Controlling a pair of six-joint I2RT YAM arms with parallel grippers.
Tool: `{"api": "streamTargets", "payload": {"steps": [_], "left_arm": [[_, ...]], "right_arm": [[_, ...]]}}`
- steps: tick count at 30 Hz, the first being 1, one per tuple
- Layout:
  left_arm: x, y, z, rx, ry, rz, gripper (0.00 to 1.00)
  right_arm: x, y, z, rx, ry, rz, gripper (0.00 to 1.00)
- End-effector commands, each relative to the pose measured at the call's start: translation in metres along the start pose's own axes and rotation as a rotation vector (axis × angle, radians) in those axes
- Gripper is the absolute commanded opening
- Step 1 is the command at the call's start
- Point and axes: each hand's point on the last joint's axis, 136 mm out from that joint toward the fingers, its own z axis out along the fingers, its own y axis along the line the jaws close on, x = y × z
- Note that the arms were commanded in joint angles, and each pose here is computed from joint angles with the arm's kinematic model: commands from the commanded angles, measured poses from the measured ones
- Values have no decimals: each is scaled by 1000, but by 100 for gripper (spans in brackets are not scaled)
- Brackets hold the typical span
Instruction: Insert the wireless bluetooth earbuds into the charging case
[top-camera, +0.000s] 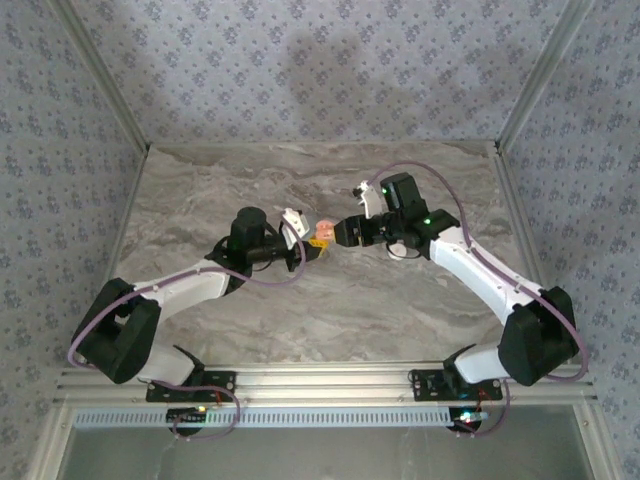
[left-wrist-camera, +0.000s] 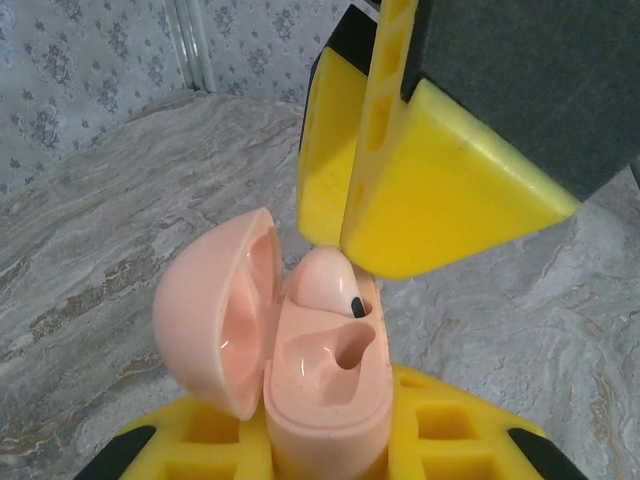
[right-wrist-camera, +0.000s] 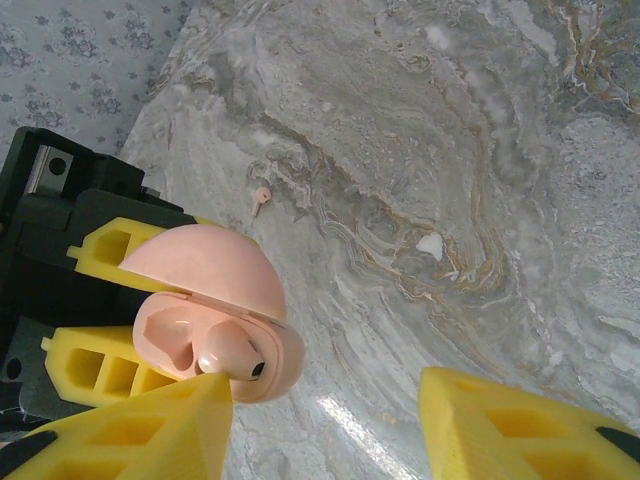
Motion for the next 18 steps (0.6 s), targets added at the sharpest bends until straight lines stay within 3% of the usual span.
{"api": "streamTargets", "payload": {"steps": [1,11,18], "left_arm": [[-19,-2,-5,-3,-56,43,3],[1,41,-29,-221,-23,-167,1],[27,91,-77,-404,6,-404,1]], "right_arm": [[-3,2,-1,13,7,9,53],[-40,34,-15,19,-115,-81,53],[-47,56,12,25,-132,-151,53]]}}
